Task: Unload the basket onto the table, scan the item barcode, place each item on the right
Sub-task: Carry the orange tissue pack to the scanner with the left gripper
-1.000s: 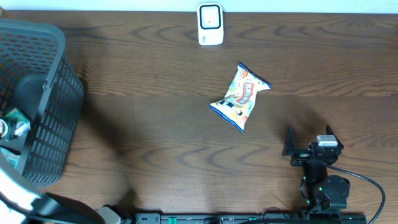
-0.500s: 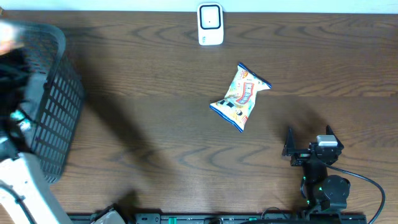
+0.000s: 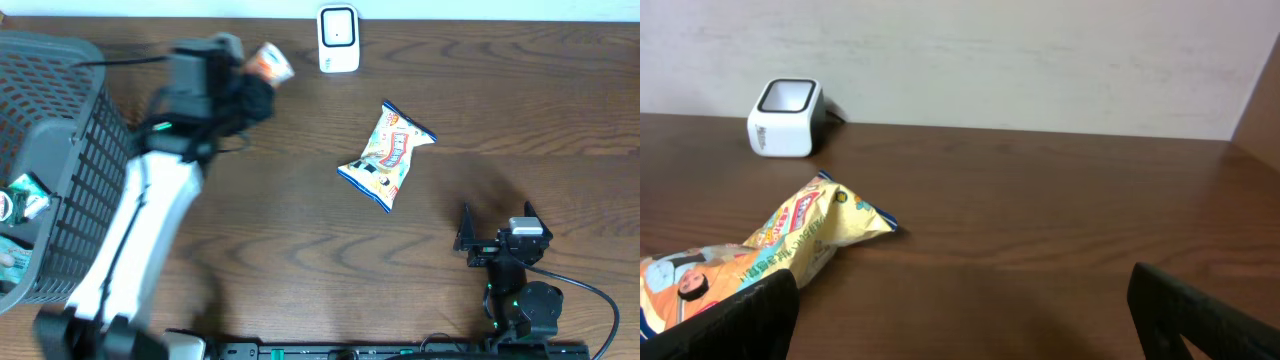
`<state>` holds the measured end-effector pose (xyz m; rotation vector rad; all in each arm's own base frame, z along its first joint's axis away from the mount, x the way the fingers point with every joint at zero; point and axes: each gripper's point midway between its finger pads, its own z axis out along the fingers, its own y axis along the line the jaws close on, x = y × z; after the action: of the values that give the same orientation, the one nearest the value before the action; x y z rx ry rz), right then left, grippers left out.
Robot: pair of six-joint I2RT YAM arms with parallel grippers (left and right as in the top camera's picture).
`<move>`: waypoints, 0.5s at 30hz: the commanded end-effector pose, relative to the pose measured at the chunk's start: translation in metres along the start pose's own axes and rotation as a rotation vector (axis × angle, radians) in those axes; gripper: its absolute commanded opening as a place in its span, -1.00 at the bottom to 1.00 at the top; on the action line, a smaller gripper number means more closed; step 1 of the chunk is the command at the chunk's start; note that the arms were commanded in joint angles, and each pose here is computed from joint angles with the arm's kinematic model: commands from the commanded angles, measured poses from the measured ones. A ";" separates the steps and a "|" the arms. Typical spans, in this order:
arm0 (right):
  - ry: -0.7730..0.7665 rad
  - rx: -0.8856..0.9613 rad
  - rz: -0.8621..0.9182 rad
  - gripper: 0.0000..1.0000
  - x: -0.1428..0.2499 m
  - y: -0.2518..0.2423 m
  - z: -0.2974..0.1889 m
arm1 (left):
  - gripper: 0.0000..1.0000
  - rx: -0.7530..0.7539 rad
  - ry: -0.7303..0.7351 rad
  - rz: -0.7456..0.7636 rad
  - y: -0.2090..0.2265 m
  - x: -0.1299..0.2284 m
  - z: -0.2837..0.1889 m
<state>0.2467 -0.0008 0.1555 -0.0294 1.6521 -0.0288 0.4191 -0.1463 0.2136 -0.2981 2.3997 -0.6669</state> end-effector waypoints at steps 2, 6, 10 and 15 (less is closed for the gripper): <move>0.001 -0.007 -0.010 0.99 0.001 0.002 0.000 | -0.85 -0.177 0.008 0.079 0.019 0.019 0.055; 0.002 -0.007 -0.010 0.99 0.001 0.002 0.000 | -0.85 -0.186 0.090 0.104 0.019 0.054 0.107; 0.002 -0.008 -0.010 0.99 0.001 0.002 0.000 | -0.85 -0.219 0.175 0.043 0.022 0.096 0.140; 0.002 -0.008 -0.010 0.99 0.001 0.002 0.000 | -0.85 -0.164 0.330 -0.007 0.001 0.157 0.161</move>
<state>0.2467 -0.0008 0.1555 -0.0294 1.6521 -0.0288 0.4100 -0.2378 0.0273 -0.2478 2.7396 -0.4547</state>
